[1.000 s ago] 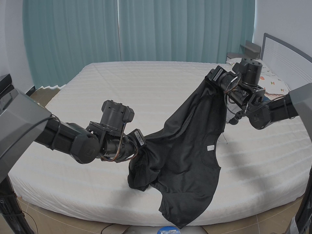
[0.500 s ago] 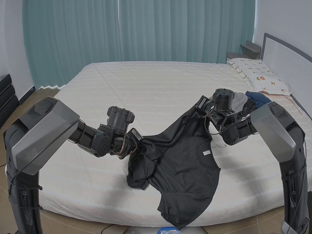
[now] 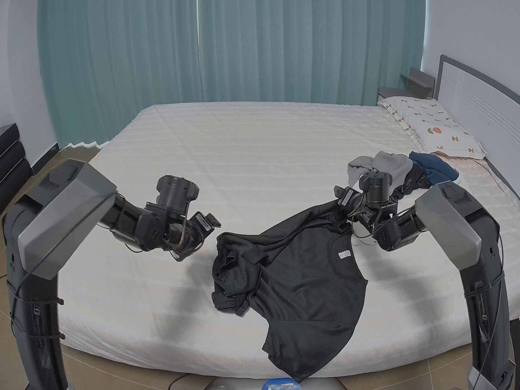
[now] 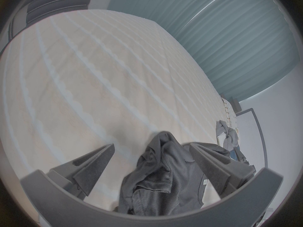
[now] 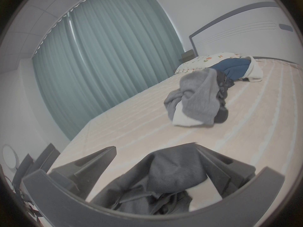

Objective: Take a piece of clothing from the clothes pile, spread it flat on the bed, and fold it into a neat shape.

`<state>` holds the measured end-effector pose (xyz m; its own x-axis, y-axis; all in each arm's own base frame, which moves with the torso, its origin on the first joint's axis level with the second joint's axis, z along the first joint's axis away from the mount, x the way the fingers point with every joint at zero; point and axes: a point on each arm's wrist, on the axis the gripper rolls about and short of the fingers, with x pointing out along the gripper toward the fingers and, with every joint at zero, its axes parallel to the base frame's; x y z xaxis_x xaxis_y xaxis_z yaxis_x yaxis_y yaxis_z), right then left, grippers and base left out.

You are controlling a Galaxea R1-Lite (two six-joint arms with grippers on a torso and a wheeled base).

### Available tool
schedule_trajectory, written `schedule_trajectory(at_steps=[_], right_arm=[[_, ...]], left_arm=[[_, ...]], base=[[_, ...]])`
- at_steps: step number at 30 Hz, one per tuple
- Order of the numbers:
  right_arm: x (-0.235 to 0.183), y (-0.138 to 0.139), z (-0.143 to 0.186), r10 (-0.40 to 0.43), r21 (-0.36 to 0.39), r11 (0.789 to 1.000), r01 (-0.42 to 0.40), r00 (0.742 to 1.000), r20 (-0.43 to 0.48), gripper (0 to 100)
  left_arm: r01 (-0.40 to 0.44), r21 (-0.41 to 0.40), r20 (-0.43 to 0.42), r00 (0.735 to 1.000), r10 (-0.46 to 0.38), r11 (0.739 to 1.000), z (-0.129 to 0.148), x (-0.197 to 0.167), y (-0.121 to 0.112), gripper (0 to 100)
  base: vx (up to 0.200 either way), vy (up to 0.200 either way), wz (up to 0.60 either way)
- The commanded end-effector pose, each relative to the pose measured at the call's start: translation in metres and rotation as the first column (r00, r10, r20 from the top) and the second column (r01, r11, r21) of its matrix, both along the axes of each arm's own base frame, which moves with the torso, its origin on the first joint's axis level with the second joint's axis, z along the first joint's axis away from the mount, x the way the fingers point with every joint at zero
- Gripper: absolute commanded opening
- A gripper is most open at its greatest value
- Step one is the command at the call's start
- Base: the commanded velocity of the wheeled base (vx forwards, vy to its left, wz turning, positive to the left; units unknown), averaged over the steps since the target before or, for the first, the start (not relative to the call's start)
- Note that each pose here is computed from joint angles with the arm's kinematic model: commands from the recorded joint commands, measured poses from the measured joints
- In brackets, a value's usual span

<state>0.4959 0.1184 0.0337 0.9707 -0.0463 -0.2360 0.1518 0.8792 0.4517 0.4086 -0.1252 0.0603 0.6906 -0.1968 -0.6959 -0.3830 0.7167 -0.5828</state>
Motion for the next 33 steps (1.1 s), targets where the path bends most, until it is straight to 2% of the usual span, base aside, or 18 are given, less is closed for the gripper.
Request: schedule_trajectory(at_steps=[1,3,5,9,12,15,16,19,21,23,27,33], right_arm=[[-0.001,-0.021,0.04,-0.031,0.078,0.997,0.025,0.997,0.069,100],[-0.007,-0.023,0.049,-0.021,0.119,0.993,0.013,0.998,0.063,100],[-0.014,-0.023,0.048,-0.008,0.124,0.992,0.003,0.999,0.04,100],[-0.056,-0.024,0.048,0.103,0.144,0.985,-0.092,0.993,-0.066,100],[-0.077,-0.028,0.043,0.117,0.152,0.983,-0.098,0.986,-0.12,100],[-0.096,-0.032,0.037,0.106,0.191,0.979,-0.075,0.982,-0.156,100],[-0.107,-0.033,0.035,0.106,0.226,0.972,-0.068,0.981,-0.163,100],[-0.139,-0.033,0.027,0.174,0.329,0.938,-0.107,0.968,-0.181,100],[-0.156,-0.031,0.02,0.21,0.364,0.922,-0.128,0.958,-0.196,100],[-0.165,-0.03,0.013,0.217,0.38,0.916,-0.126,0.954,-0.207,100],[-0.185,-0.027,-0.001,0.228,0.446,0.888,-0.112,0.95,-0.215,100],[-0.193,-0.028,0.0,0.229,0.462,0.88,-0.107,0.949,-0.216,100]], left_arm=[[0.007,-0.037,0.031,1.0,-0.006,0.999,0.031,-0.012,0.019,100],[0.055,-0.07,0.007,0.999,-0.054,0.996,0.035,-0.024,0.019,100],[0.079,-0.085,-0.006,0.997,-0.08,0.993,0.036,-0.03,0.018,100],[0.165,-0.068,-0.053,0.984,-0.169,0.984,0.026,-0.051,0.005,100],[0.201,-0.054,-0.087,0.975,-0.205,0.978,0.016,-0.06,-0.005,100],[0.226,-0.052,-0.102,0.968,-0.23,0.973,0.012,-0.065,-0.013,100],[0.236,-0.05,-0.106,0.965,-0.24,0.97,0.01,-0.067,-0.017,100],[0.261,-0.034,-0.126,0.957,-0.263,0.965,-0.003,-0.067,-0.03,100],[0.259,-0.013,-0.126,0.958,-0.258,0.966,-0.011,-0.064,-0.037,100],[0.258,0.005,-0.123,0.959,-0.256,0.966,-0.016,-0.063,-0.043,100],[0.273,0.061,-0.131,0.956,-0.264,0.96,-0.028,-0.068,-0.065,100],[0.301,0.069,-0.135,0.947,-0.29,0.951,-0.029,-0.073,-0.076,100]], base=[[0.0,0.0,0.0],[0.0,0.0,0.0],[0.0,0.0,0.0],[0.0,0.0,0.0],[0.0,0.0,0.0],[0.0,0.0,0.0],[0.0,0.0,0.0],[0.0,0.0,0.0],[0.0,0.0,0.0],[0.0,0.0,0.0],[0.0,0.0,0.0],[0.0,0.0,0.0]])
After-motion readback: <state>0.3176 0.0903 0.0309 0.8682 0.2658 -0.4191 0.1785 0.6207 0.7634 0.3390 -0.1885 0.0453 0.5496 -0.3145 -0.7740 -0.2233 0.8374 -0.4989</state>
